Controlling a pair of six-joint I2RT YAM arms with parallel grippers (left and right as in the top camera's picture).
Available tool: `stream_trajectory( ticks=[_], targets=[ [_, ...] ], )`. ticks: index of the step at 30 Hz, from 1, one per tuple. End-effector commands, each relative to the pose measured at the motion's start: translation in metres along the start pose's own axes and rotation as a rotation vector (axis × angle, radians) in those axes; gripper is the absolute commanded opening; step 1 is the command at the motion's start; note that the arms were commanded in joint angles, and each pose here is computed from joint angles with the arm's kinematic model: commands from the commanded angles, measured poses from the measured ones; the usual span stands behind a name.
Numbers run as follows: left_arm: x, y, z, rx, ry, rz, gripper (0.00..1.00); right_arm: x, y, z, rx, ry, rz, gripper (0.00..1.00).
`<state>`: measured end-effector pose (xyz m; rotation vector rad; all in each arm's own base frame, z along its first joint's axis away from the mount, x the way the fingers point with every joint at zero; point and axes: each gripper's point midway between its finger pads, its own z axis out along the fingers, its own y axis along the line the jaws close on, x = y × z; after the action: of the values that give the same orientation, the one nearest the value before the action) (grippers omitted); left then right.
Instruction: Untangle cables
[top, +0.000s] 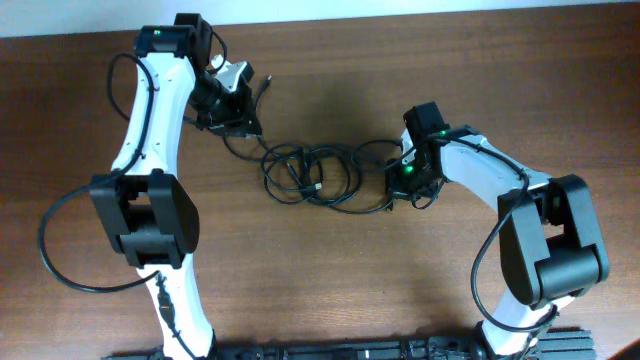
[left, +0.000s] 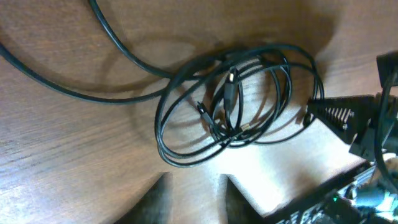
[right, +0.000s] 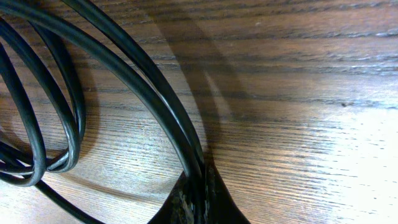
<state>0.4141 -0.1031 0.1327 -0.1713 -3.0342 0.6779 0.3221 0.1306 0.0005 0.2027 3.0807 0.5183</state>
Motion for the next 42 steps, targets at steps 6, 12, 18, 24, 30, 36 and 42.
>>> stream_trajectory(
  ticks=[6,12,18,24,30,36,42],
  targets=[
    [0.028,0.015,0.074,-0.019,0.111,-0.006,0.56,0.006,-0.013,0.006,0.049,0.017,0.004,0.04],
    [0.040,0.027,0.102,-0.017,0.132,-0.039,0.22,0.007,-0.013,0.006,0.050,0.020,0.005,0.04],
    [0.022,0.022,0.076,0.075,0.071,-0.070,0.00,0.008,-0.014,0.006,0.053,0.027,0.007,0.04],
    [0.010,0.031,0.037,0.146,0.016,-0.136,0.02,0.008,-0.013,0.006,0.051,0.023,0.006,0.04],
    [-0.004,0.049,0.043,-0.016,-0.032,-0.050,0.00,0.008,-0.014,0.006,0.052,0.026,0.007,0.04],
    [-0.064,-0.013,-0.045,0.631,-0.325,-0.037,0.00,0.008,-0.014,0.006,0.053,0.027,0.007,0.04],
    [-0.070,0.040,-0.024,0.361,-0.303,-0.328,0.98,0.008,-0.014,0.006,0.053,0.027,0.007,0.04]
  ],
)
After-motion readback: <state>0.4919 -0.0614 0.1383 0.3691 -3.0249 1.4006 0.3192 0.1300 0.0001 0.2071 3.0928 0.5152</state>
